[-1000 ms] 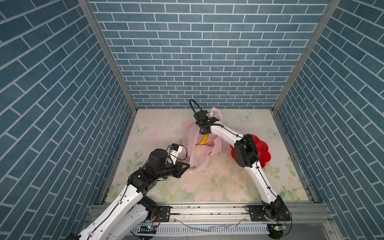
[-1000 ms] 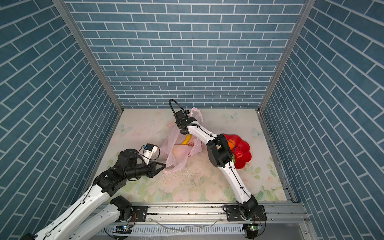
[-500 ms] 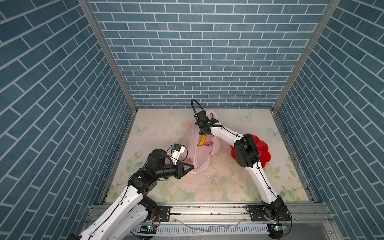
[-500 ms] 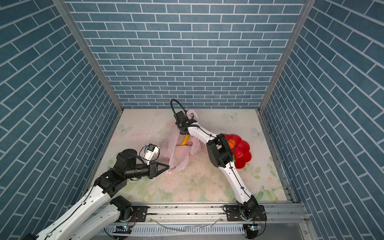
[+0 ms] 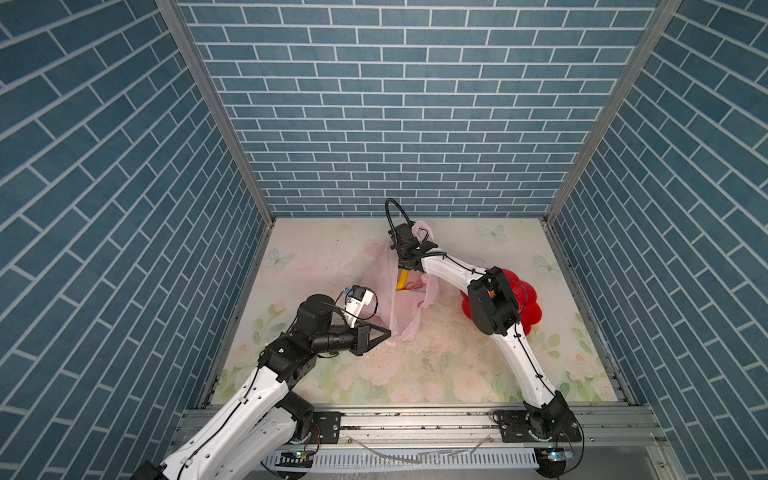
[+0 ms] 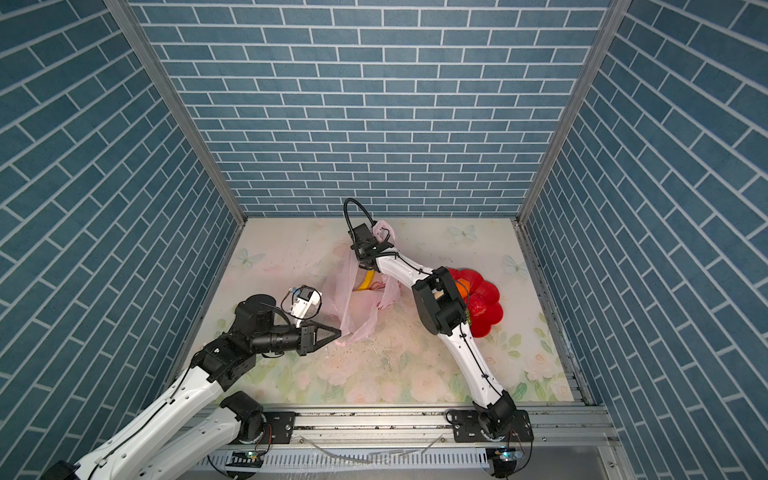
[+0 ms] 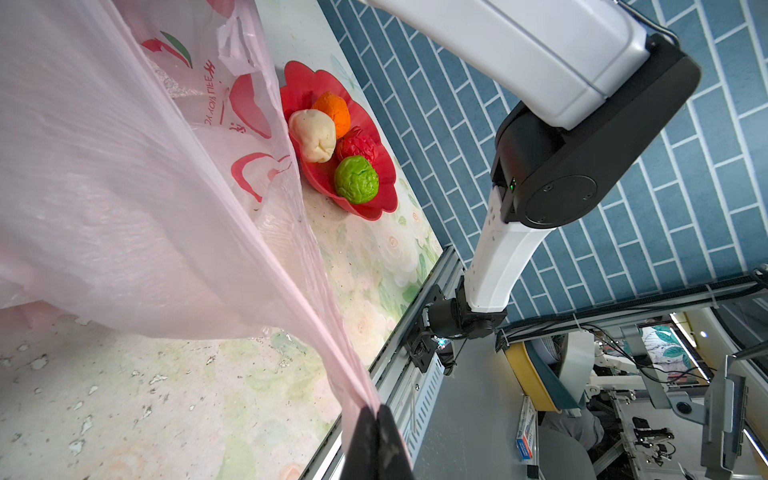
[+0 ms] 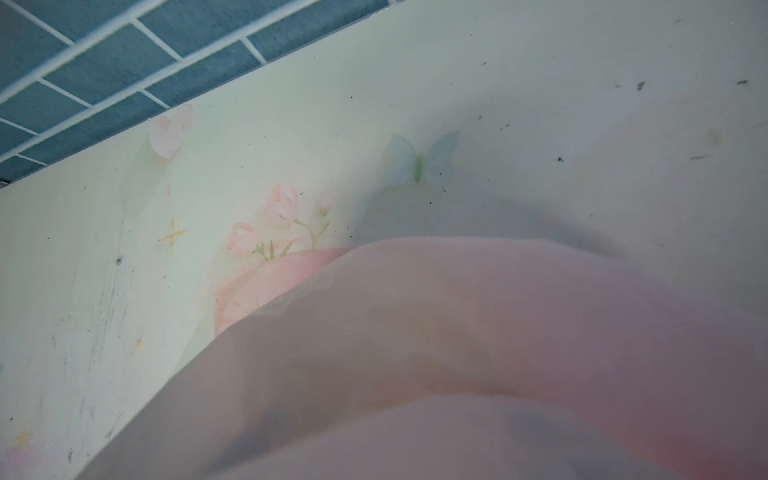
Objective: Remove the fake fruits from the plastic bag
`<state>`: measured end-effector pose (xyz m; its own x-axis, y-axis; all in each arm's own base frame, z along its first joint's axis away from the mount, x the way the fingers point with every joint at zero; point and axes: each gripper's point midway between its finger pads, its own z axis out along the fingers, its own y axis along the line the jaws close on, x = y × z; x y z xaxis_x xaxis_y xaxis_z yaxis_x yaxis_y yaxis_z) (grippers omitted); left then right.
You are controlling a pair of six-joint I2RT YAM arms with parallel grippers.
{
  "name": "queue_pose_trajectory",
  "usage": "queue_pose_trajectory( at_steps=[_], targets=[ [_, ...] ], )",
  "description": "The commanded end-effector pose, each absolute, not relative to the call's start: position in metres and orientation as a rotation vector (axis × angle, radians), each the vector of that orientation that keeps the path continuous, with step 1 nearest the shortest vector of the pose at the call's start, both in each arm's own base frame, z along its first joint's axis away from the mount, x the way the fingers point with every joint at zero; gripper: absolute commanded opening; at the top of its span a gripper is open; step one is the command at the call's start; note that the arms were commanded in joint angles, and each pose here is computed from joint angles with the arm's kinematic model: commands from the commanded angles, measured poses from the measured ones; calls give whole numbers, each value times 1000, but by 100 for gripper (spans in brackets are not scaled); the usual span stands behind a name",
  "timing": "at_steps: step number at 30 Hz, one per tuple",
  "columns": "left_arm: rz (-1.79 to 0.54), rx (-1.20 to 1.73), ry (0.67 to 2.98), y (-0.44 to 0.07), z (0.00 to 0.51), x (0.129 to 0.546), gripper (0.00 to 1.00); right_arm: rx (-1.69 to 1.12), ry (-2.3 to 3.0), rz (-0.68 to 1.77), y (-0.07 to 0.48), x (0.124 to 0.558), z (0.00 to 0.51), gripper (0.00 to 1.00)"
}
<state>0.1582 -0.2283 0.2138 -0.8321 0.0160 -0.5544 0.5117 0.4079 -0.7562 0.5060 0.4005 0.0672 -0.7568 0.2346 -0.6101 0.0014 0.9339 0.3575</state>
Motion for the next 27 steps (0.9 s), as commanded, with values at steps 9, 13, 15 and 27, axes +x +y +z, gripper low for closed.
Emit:
queue_pose_trajectory(
  at_steps=[9,13,15,27],
  targets=[
    [-1616,592,2108,-232,249,121,6,368,2290,507,377,540,84,68],
    [-1611,585,2115,-232,249,122,6,374,2284,517,373,539,85,61],
    [-1603,574,2124,-232,248,124,6,374,2286,519,370,538,85,56],
    [-1359,503,2205,-224,233,154,6,336,2307,534,360,520,87,38]
  ],
)
